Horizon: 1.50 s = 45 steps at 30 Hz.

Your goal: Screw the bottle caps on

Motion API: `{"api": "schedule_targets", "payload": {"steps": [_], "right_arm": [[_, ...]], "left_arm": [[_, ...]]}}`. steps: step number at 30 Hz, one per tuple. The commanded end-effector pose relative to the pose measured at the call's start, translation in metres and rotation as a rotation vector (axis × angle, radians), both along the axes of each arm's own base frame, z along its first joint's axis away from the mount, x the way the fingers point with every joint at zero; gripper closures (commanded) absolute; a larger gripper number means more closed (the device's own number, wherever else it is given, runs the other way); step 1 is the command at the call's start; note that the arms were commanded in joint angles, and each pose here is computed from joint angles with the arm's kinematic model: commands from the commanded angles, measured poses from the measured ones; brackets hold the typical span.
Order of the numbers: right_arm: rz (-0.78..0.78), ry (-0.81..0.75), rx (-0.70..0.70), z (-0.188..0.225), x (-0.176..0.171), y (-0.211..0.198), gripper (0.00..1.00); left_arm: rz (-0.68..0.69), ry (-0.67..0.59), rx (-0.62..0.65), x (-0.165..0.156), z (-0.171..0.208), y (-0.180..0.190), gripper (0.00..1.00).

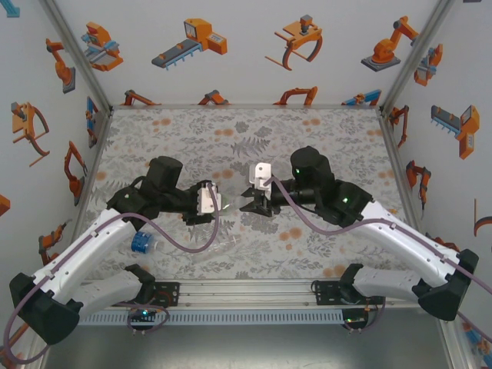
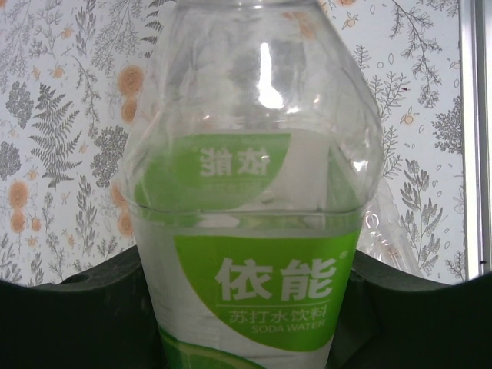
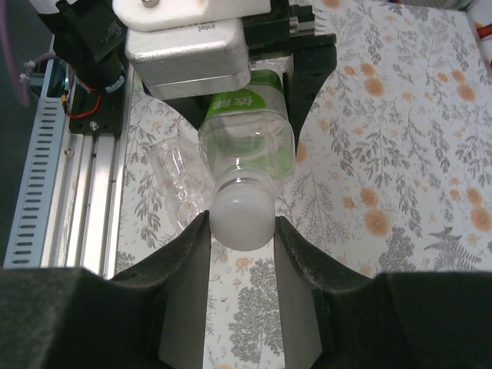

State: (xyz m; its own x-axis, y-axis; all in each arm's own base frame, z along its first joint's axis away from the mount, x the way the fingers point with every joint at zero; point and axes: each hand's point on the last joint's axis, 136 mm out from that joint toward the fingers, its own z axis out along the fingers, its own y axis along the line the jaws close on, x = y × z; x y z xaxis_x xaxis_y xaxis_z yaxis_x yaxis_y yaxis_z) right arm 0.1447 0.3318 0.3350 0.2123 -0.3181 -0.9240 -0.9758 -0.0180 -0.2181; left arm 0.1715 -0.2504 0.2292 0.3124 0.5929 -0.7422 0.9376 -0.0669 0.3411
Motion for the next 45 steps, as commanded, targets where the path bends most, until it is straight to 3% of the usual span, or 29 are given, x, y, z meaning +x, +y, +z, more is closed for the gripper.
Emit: {"api": "schedule_targets", "payload": {"steps": [1,15,25,32,45], "right_arm": [[0.083,-0.093,0.014,0.012,-0.008,0.004,1.0],[0.3,-0.298,0.011,0.007,-0.03,0.004,1.0],[0.337,-0.427,0.05,0.009,-0.036,-0.001,1.0],[0.191,-0.182,0.087,0.003,-0.022,0.007,1.0],[-0.365,0.48,0.249,-0.032,0.041,0.0,1.0]], "left_arm": [[-0.109,0.003,-0.074,-0.019,0.015,-0.008,1.0],[-0.215,0.054,-0.114,-0.039,0.021,-0.012,1.0],[-0.278,0.099,-0.136,-0.05,0.027,-0.014,1.0],[-0.249,0.055,-0.158,-0.045,0.032,-0.014,1.0],[-0.154,0.012,-0.211,-0.027,0.04,-0.013,1.0]]}}
